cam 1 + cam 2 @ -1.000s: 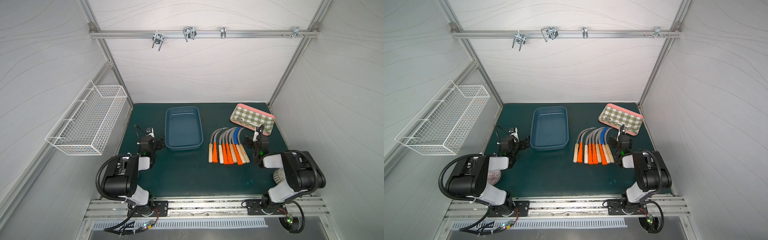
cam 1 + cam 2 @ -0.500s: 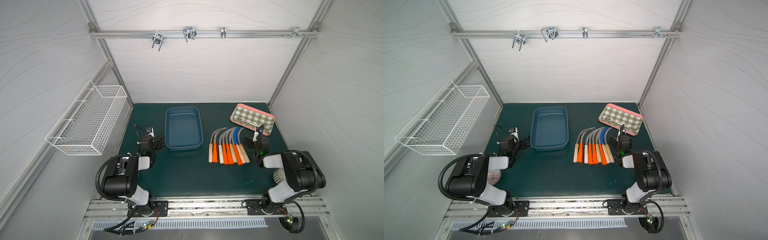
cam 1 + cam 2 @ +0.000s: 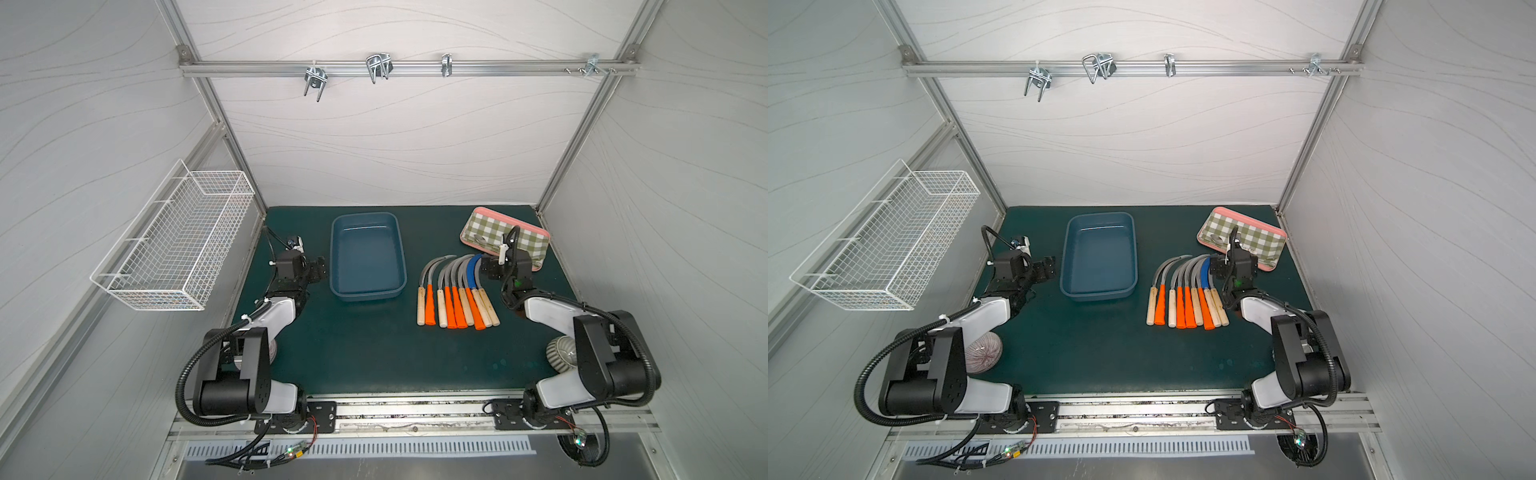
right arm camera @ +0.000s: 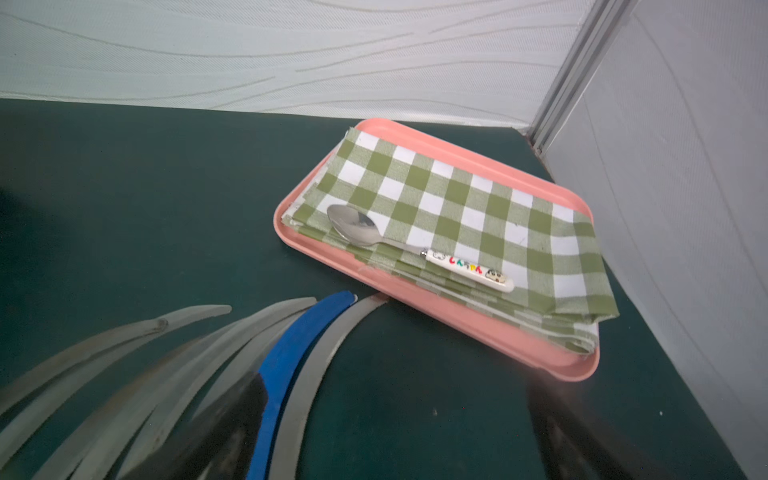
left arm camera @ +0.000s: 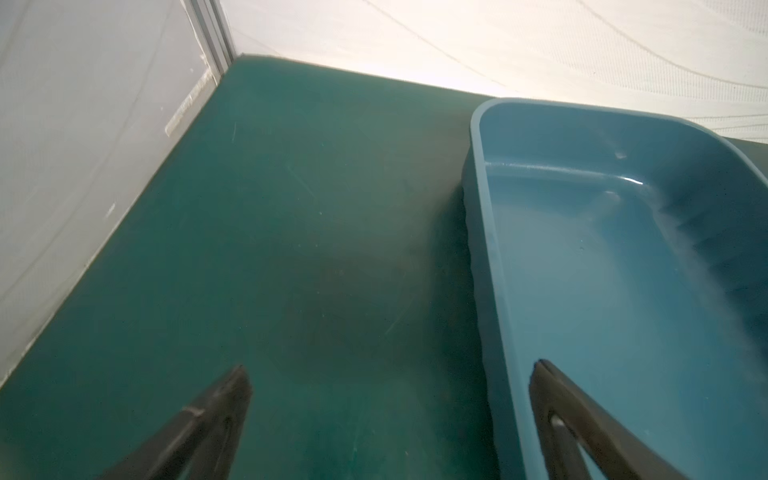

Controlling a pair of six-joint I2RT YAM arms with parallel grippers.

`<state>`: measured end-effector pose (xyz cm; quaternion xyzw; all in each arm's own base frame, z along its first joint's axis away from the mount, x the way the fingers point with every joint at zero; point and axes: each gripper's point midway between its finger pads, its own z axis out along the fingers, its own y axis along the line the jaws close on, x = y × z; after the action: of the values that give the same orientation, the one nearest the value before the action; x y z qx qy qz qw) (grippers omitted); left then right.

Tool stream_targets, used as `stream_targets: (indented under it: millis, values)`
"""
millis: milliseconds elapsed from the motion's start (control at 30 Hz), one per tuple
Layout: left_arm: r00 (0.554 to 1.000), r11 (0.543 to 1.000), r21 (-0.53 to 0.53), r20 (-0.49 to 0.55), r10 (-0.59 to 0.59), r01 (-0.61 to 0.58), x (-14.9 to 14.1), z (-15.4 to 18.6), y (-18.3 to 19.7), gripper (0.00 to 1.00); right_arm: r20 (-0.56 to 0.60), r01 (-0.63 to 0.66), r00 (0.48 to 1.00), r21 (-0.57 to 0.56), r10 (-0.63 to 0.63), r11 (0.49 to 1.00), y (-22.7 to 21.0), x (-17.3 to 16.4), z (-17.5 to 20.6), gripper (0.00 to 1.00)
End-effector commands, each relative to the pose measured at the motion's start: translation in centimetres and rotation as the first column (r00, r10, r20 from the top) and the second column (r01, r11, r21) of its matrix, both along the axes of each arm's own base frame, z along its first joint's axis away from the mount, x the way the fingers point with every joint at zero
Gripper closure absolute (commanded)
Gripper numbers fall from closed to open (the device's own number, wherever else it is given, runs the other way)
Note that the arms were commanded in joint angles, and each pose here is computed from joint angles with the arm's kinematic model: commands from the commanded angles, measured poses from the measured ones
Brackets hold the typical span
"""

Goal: Put small sickles into storage boxes
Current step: Pick up the sickle at the center of the board.

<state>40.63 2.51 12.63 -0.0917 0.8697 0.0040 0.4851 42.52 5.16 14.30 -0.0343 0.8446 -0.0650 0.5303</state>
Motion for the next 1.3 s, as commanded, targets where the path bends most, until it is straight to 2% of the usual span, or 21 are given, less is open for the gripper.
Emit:
stream_targets:
  millis: [0,133,333,667,767,1000,1133,1267]
  values:
    - [0.999,0.999,-0.024,0.026,-0.033,0.034,0.7,3.8,-1.6,0.01,-0.175,0.006,0.984,-0.051,-0.015,0.999,0.2,-1.4,-0.5,0.01]
    - [0.997,0.997,-0.020,-0.014,-0.076,0.076,0.0,5.4,-3.4,0.01,-0.270,0.020,0.963,-0.001,-0.019,1.000,1.2,-2.1,0.7,0.01]
    - [0.989,0.990,-0.070,-0.071,-0.126,0.121,-2.1,7.2,-6.1,0.01,-0.416,0.006,0.909,0.078,0.028,0.997,4.1,-4.6,2.0,0.01]
    - [0.967,0.975,-0.139,-0.167,-0.194,0.171,-7.7,8.0,-11.1,0.01,-0.577,-0.049,0.808,0.137,0.120,0.989,8.4,-10.8,3.8,0.01]
    - [0.955,0.971,-0.157,-0.211,-0.209,0.178,-9.7,8.0,-11.8,0.01,-0.624,-0.063,0.765,0.173,0.159,0.983,9.4,-12.8,4.0,0.01]
    - [0.906,0.943,-0.260,-0.312,-0.286,0.208,-13.6,7.4,-13.6,0.01,-0.691,-0.075,0.703,0.161,0.167,0.984,11.2,-16.7,3.2,0.02]
    - [0.873,0.937,-0.281,-0.379,-0.308,0.209,-15.5,6.8,-13.9,0.01,-0.727,-0.073,0.665,0.167,0.173,0.983,12.4,-18.2,2.7,0.05]
    - [0.855,0.941,-0.298,-0.435,-0.284,0.161,-17.0,6.3,-13.6,0.01,-0.740,-0.072,0.654,0.145,0.156,0.987,13.1,-18.6,2.5,0.07]
